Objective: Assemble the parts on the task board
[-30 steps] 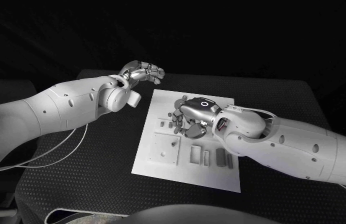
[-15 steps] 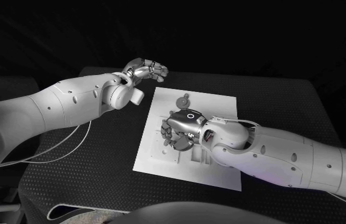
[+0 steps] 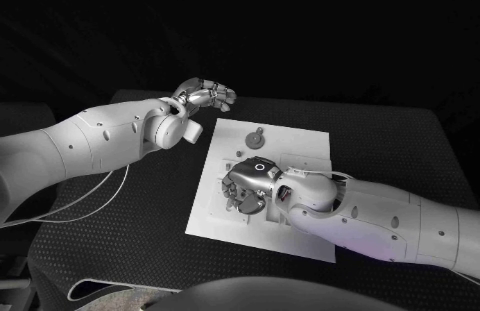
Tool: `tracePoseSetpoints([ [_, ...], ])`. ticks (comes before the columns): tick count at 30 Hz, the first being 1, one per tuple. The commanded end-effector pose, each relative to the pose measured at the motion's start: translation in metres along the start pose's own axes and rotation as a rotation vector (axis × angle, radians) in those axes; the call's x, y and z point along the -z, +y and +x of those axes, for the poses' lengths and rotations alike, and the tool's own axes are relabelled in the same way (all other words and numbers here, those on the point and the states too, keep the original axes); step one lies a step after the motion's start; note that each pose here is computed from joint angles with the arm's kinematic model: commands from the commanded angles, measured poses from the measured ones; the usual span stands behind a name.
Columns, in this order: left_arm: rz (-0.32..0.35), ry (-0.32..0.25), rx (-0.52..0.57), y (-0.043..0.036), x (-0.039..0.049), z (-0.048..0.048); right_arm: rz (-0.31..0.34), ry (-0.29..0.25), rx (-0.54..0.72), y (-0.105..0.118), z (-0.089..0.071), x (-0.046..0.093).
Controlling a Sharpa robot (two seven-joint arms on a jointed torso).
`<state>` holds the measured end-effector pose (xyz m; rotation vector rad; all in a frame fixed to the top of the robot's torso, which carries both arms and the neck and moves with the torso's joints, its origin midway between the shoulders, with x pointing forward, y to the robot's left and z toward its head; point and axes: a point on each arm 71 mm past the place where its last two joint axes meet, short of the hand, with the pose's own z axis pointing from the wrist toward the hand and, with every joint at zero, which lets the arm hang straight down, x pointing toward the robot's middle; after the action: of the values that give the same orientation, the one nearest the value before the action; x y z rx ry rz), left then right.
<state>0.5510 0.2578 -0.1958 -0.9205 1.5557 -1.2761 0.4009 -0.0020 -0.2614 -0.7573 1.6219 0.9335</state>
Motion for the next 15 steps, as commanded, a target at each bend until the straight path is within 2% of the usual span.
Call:
tracePoseSetpoints([
  [1,0.01,0.013,0.011,-0.0017,-0.0008,0.0025,-0.009,0.01,0.026,0.0015,0.001,-0.0007],
  [15,0.01,0.016,0.012,-0.0018,-0.0015,0.0038,-0.016,0.034,0.03,0.0044,0.0054,-0.0018],
])
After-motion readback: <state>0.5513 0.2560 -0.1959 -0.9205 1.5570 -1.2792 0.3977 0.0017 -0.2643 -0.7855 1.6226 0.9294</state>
